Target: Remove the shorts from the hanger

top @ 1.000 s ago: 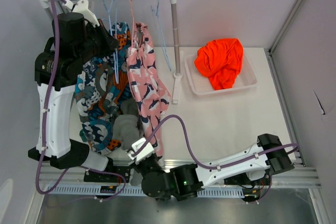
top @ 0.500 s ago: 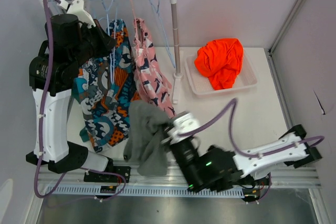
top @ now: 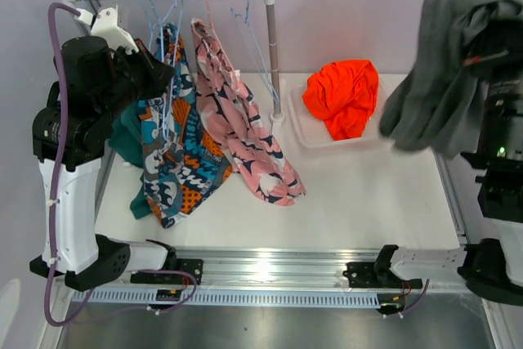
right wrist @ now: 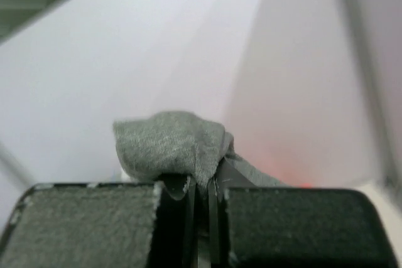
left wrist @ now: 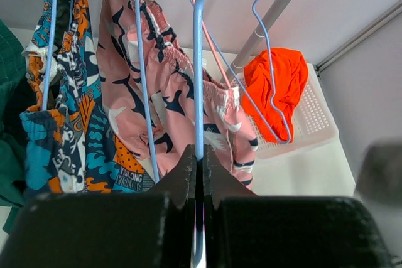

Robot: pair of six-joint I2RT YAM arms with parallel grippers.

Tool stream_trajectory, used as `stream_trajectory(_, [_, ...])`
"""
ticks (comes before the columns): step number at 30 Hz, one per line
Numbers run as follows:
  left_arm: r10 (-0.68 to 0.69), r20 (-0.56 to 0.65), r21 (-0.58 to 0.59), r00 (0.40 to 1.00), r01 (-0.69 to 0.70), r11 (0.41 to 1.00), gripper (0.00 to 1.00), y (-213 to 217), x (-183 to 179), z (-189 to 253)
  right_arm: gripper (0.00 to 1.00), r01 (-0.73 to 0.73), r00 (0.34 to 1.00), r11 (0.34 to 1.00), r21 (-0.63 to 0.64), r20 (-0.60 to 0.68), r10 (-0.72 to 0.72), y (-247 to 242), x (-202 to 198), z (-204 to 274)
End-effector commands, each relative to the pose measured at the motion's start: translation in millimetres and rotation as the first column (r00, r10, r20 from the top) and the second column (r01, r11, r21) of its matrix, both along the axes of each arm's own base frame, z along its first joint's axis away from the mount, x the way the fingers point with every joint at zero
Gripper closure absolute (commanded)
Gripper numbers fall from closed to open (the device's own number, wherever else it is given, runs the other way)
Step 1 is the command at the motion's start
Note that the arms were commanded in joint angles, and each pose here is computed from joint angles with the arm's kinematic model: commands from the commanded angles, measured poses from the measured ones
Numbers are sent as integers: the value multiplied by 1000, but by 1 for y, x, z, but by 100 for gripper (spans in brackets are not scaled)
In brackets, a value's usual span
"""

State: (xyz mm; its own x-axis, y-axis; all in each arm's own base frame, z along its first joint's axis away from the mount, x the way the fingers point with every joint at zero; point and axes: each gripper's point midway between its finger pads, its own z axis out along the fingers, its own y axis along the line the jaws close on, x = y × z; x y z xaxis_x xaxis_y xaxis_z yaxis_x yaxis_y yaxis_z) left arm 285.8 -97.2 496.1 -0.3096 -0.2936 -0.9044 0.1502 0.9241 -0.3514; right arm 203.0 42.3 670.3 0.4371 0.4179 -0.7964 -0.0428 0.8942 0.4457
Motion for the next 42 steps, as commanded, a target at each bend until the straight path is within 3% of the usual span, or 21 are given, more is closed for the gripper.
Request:
stream_trajectory(1, [-24, 84, 4, 996, 24, 1000, 100, -3, 0, 15, 100, -32, 997, 962, -272, 60, 50, 69, 64, 13])
stream_trajectory(2, [-24, 90, 2, 996, 24, 1000, 100, -2, -1, 15, 100, -79, 996, 965, -251, 25, 88, 74, 81, 6])
stream_trajectory(4, [-28, 75, 6, 997, 27, 1000, 100, -5, 3, 6, 100, -134, 984, 958, -253, 81, 159, 75, 97, 27])
stream_trajectory(5, [-30, 82, 2, 996, 30, 1000, 100, -5, 1, 7, 100, -118, 990, 965, -236, 44, 132, 69, 138, 14])
stream_trajectory(6, [-34, 83, 1, 996, 34, 999, 100, -6, 2, 5, 100, -131, 988, 966, -223, 49, 146, 68, 153, 14])
stream_trajectory(8, [-44, 70, 6, 997, 44, 999, 100, -8, 6, -4, 100, -199, 967, 956, -217, 116, 228, 69, 169, 31])
stream_trajectory(12, [-49, 51, 28, 998, 48, 998, 100, -9, 11, -20, 100, -249, 951, 955, -159, 144, 272, 60, 246, 15])
stream_trajectory(14, [-52, 40, 37, 998, 51, 998, 100, -10, 13, -27, 100, -248, 945, 956, -154, 176, 274, 57, 263, 13])
stream_trajectory(19, [-62, 46, 49, 997, 60, 997, 100, -10, 12, -32, 100, -261, 954, 954, -149, 110, 278, 48, 324, -36])
stream_trajectory(20, [-62, 39, 51, 997, 60, 997, 100, -10, 13, -36, 100, -265, 960, 953, -145, 57, 276, 49, 344, -65])
stream_trajectory(22, [-62, 36, 52, 997, 60, 997, 100, -11, 14, -39, 100, -260, 962, 954, -153, 45, 269, 45, 347, -83])
stream_trajectory(23, [-62, 33, 53, 998, 60, 997, 100, -11, 15, -41, 100, -256, 966, 955, -151, 8, 260, 44, 363, -121])
stream_trajectory(26, [-91, 22, 47, 996, 90, 995, 100, -17, 16, -46, 100, -233, 972, 966, -113, -7, 233, 31, 360, -144])
stream_trajectory(27, [-91, 23, 45, 996, 90, 995, 100, -17, 16, -45, 100, -240, 969, 966, -92, -76, 233, 30, 365, -181])
stream_trajectory(29, [-90, 27, 41, 996, 89, 995, 100, -18, 17, -44, 100, -254, 967, 964, -79, -18, 254, 32, 340, -172])
stream_trajectory(30, [-92, 30, 40, 995, 90, 995, 100, -18, 18, -43, 100, -260, 964, 963, -65, -74, 255, 34, 337, -205])
stream_trajectory(35, [-77, 28, 38, 997, 76, 996, 100, -17, 22, -42, 100, -278, 959, 952, -127, 21, 283, 58, 263, -171])
stream_trajectory(42, [-67, 27, 17, 997, 67, 998, 100, -18, 23, -43, 100, -167, 978, 965, -203, 93, 189, 51, 188, -138])
